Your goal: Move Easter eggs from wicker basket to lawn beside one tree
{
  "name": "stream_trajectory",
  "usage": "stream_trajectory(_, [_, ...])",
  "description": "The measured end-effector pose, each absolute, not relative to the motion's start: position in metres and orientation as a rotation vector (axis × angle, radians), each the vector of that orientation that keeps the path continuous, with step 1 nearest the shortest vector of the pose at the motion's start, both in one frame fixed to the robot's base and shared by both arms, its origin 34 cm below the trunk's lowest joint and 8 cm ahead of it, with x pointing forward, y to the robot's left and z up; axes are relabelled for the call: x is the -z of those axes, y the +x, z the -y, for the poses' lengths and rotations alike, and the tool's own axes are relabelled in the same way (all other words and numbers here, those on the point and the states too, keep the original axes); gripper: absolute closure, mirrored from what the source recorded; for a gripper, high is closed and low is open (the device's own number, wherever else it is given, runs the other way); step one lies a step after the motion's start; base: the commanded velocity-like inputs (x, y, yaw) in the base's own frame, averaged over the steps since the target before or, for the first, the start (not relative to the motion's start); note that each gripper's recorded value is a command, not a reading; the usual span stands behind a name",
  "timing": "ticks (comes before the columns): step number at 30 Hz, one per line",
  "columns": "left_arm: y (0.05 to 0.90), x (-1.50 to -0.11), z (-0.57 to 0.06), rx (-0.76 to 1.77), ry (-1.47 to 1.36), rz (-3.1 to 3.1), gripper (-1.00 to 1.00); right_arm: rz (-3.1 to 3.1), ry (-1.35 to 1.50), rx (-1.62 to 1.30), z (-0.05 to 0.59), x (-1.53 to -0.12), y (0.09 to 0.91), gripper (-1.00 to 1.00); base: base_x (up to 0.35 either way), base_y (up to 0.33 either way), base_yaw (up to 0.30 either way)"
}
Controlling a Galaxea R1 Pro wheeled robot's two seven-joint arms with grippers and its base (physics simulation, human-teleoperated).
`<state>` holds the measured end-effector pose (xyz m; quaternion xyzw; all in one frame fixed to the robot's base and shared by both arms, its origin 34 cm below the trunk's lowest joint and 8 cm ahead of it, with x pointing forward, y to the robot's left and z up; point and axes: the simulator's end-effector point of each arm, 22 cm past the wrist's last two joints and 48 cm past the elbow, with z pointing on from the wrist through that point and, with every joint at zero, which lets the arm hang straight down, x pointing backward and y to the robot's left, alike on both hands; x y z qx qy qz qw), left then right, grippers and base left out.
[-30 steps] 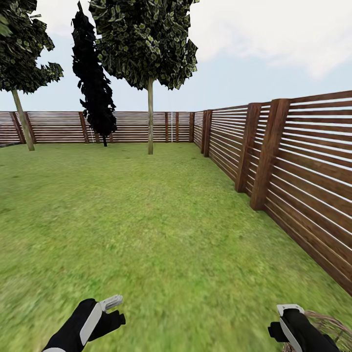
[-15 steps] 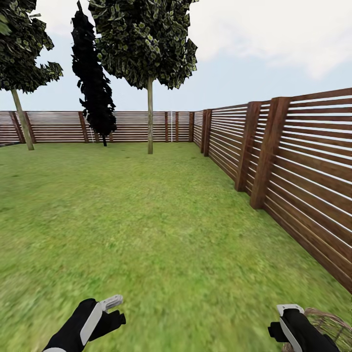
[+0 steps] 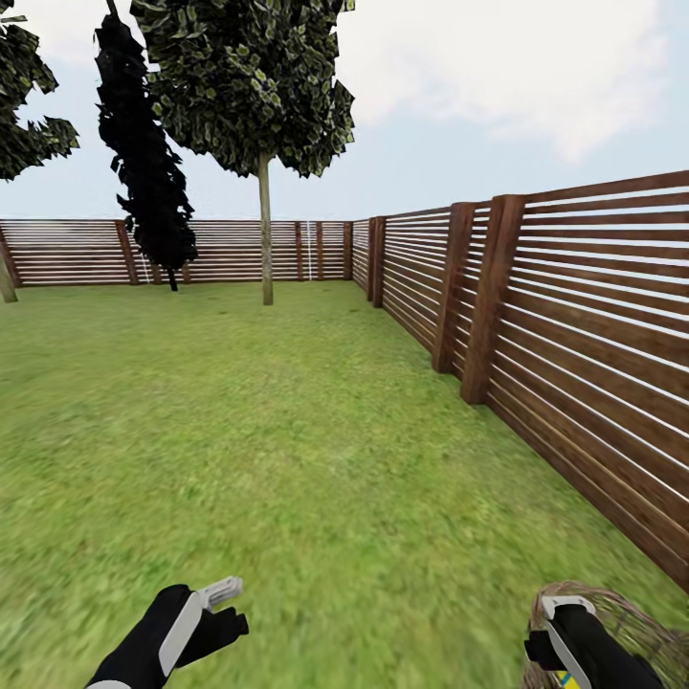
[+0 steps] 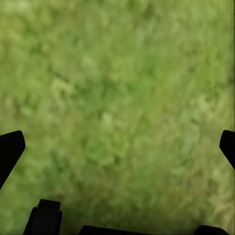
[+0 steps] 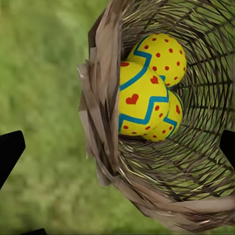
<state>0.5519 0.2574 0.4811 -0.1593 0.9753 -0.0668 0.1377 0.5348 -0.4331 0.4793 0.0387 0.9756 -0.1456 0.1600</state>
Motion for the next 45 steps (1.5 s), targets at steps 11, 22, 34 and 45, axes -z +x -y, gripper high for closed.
stream_trajectory(11, [0.550, -0.471, -0.254, 0.199, -0.458, -2.823, -1.00, -2.786, 0.111, 0.416, 0.433, -0.469, 0.533, -1.00, 0.000, 0.000, -0.004])
stream_trajectory(22, [0.546, -0.448, -0.254, 0.199, -0.459, -2.821, -1.00, -2.785, 0.104, 0.423, 0.434, -0.447, 0.529, -1.00, 0.000, 0.000, 0.000])
stream_trajectory(34, [0.541, -0.423, -0.255, 0.199, -0.459, -2.821, -1.00, -2.785, 0.100, 0.427, 0.435, -0.422, 0.524, -1.00, 0.000, 0.000, 0.000])
stream_trajectory(45, [0.537, -0.400, -0.255, 0.199, -0.459, -2.820, -1.00, -2.783, 0.107, 0.423, 0.435, -0.399, 0.520, -1.00, 0.000, 0.000, 0.000])
